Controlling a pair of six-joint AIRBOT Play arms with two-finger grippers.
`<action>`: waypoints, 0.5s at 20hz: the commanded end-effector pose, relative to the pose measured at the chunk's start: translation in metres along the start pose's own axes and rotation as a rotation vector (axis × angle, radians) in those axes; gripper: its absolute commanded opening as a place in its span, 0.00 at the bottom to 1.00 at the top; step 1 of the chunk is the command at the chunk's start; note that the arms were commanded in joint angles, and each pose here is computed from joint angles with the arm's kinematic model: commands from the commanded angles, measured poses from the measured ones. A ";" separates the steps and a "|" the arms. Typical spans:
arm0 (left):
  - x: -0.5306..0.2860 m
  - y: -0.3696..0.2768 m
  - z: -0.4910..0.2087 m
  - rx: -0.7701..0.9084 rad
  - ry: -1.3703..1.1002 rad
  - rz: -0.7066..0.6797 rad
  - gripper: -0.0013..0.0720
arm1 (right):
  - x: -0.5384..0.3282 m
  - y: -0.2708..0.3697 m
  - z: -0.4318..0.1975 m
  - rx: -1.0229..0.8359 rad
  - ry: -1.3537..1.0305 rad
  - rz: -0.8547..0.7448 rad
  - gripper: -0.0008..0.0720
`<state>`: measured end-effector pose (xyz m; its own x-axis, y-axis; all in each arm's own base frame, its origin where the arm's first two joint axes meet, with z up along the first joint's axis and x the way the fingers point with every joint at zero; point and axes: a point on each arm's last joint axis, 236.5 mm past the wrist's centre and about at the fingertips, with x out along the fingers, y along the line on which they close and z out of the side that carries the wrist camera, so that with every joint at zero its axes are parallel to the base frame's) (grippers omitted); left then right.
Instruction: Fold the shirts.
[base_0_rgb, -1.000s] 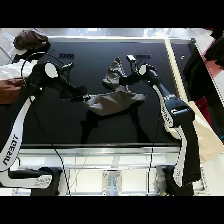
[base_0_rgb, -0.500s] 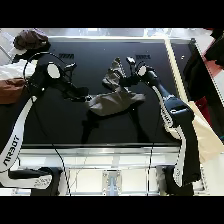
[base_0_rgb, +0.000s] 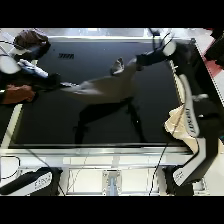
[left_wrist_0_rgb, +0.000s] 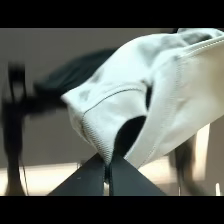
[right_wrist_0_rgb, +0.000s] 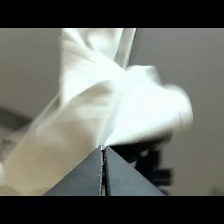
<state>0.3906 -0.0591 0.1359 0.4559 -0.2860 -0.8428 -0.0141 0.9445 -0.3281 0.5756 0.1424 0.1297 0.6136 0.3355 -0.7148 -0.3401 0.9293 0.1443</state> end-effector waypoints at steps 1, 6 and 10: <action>-0.102 0.026 0.037 -0.032 -0.345 0.053 0.03 | -0.125 0.008 0.018 -0.100 -0.054 -0.076 0.02; -0.237 0.002 0.047 0.017 -0.791 0.072 0.03 | -0.317 0.084 0.011 -0.238 -0.262 -0.046 0.02; -0.288 -0.031 0.029 0.054 -0.937 -0.001 0.03 | -0.435 0.136 0.023 -0.319 -0.600 0.000 0.02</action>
<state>0.3149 0.0059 0.3598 0.9537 -0.0684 -0.2930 -0.0202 0.9570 -0.2894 0.3408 0.1286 0.4143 0.8275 0.4040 -0.3899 -0.4685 0.8796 -0.0828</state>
